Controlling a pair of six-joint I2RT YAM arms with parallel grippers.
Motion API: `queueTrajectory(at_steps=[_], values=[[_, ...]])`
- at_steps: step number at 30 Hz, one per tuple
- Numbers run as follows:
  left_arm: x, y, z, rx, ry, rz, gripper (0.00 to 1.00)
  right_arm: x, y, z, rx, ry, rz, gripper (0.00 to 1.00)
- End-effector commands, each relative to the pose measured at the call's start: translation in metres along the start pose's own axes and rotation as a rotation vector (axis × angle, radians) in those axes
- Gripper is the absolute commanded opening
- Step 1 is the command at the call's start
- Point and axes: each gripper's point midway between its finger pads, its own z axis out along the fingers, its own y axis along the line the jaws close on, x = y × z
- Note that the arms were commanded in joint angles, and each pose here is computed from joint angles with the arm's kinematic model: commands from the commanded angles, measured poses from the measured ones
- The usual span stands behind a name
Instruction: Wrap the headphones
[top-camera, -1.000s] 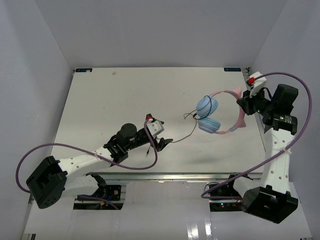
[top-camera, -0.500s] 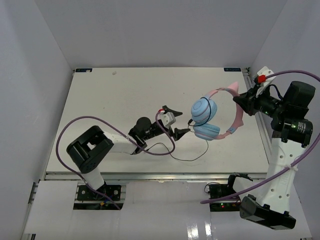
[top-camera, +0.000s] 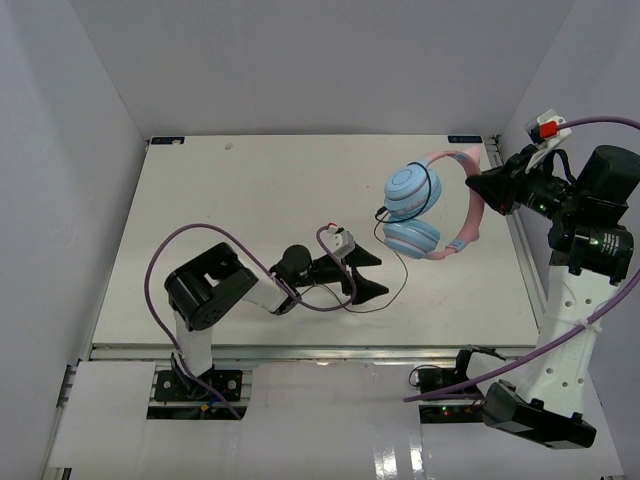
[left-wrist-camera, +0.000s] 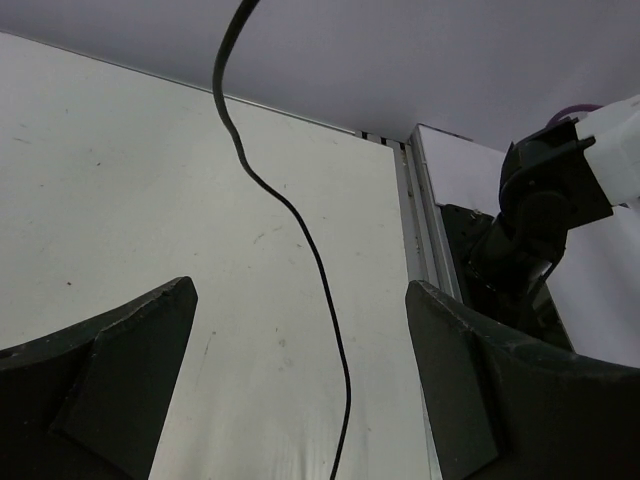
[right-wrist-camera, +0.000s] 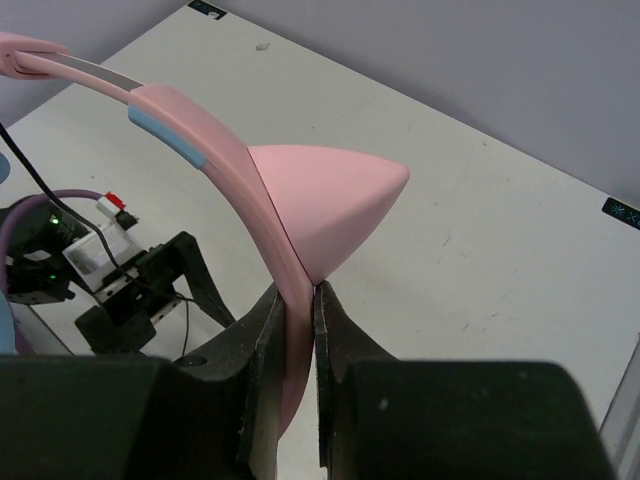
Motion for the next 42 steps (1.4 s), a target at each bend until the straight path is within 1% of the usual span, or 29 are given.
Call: queueTrajectory(at_steps=[1, 3, 7, 8, 10, 11, 12, 14, 16, 17, 20, 23, 25, 26, 27, 28, 29, 31, 33, 35, 36, 38, 40, 41, 42], values=[[-0.071, -0.018, 0.029, 0.116, -0.293, 0.136, 0.96, -0.019, 0.014, -0.001, -0.054, -0.057, 0.035, 0.08], [-0.072, -0.013, 0.036, 0.123, -0.331, 0.099, 0.96, -0.023, 0.016, -0.002, -0.058, -0.062, 0.045, 0.08], [-0.062, -0.016, 0.051, 0.179, -0.332, 0.060, 0.93, -0.027, 0.015, -0.003, -0.044, -0.067, 0.043, 0.08], [-0.060, -0.018, 0.054, 0.192, -0.327, 0.061, 0.91, -0.028, 0.014, -0.003, -0.041, -0.068, 0.043, 0.08], [-0.049, -0.021, 0.063, 0.218, -0.281, 0.039, 0.83, -0.028, 0.013, -0.003, -0.038, -0.070, 0.049, 0.08], [-0.046, -0.020, 0.064, 0.219, -0.268, 0.033, 0.76, -0.029, 0.012, -0.002, -0.038, -0.072, 0.051, 0.08], [-0.041, -0.020, 0.065, 0.216, -0.253, 0.026, 0.60, -0.030, 0.012, -0.002, -0.038, -0.075, 0.055, 0.08], [-0.038, -0.020, 0.064, 0.211, -0.243, 0.017, 0.37, -0.032, 0.008, -0.001, -0.020, -0.082, 0.062, 0.08], [-0.036, -0.022, 0.061, 0.206, -0.235, 0.006, 0.09, -0.033, -0.013, -0.002, 0.100, -0.084, 0.077, 0.08], [-0.036, -0.023, 0.060, 0.200, -0.234, 0.002, 0.01, -0.033, -0.021, -0.002, 0.145, -0.086, 0.089, 0.08], [-0.029, -0.026, 0.059, 0.149, -0.200, -0.015, 0.00, -0.027, -0.049, -0.001, 0.293, -0.112, 0.178, 0.08], [-0.019, -0.022, 0.072, 0.072, -0.115, -0.029, 0.00, -0.017, -0.065, 0.013, 0.377, -0.162, 0.255, 0.08], [-0.011, -0.026, 0.084, 0.059, -0.044, -0.028, 0.00, 0.001, -0.081, 0.025, 0.508, -0.136, 0.271, 0.08], [-0.012, -0.030, 0.087, 0.063, -0.028, -0.023, 0.00, 0.007, -0.076, 0.036, 0.517, -0.117, 0.263, 0.08], [-0.016, -0.034, 0.089, 0.069, -0.014, -0.013, 0.00, 0.015, -0.075, 0.048, 0.543, -0.093, 0.243, 0.08], [-0.017, -0.039, 0.091, 0.071, 0.008, -0.001, 0.00, 0.027, -0.083, 0.056, 0.611, -0.064, 0.213, 0.08], [-0.012, -0.040, 0.092, 0.057, 0.049, 0.003, 0.00, 0.042, -0.101, 0.058, 0.714, -0.030, 0.156, 0.08], [-0.018, -0.046, 0.089, 0.044, 0.097, 0.024, 0.00, 0.069, -0.125, 0.064, 0.864, 0.040, 0.070, 0.08], [-0.026, -0.053, 0.086, 0.032, 0.150, 0.035, 0.00, 0.090, -0.140, 0.065, 0.951, 0.088, -0.015, 0.08], [-0.031, -0.060, 0.080, 0.027, 0.234, 0.024, 0.00, 0.098, -0.148, 0.063, 1.008, 0.085, -0.107, 0.08], [-0.032, -0.064, 0.074, 0.022, 0.274, 0.014, 0.00, 0.092, -0.151, 0.060, 1.037, 0.059, -0.149, 0.08], [-0.039, -0.069, 0.064, 0.015, 0.318, 0.033, 0.00, 0.109, -0.152, 0.059, 1.040, 0.096, -0.219, 0.08], [-0.050, -0.072, 0.050, -0.010, 0.371, 0.053, 0.00, 0.117, -0.146, 0.066, 0.964, 0.124, -0.301, 0.08], [-0.060, -0.073, 0.046, -0.019, 0.383, 0.079, 0.00, 0.126, -0.141, 0.070, 0.907, 0.163, -0.343, 0.08], [-0.071, -0.073, 0.044, -0.027, 0.390, 0.108, 0.00, 0.142, -0.130, 0.078, 0.797, 0.232, -0.385, 0.08]])
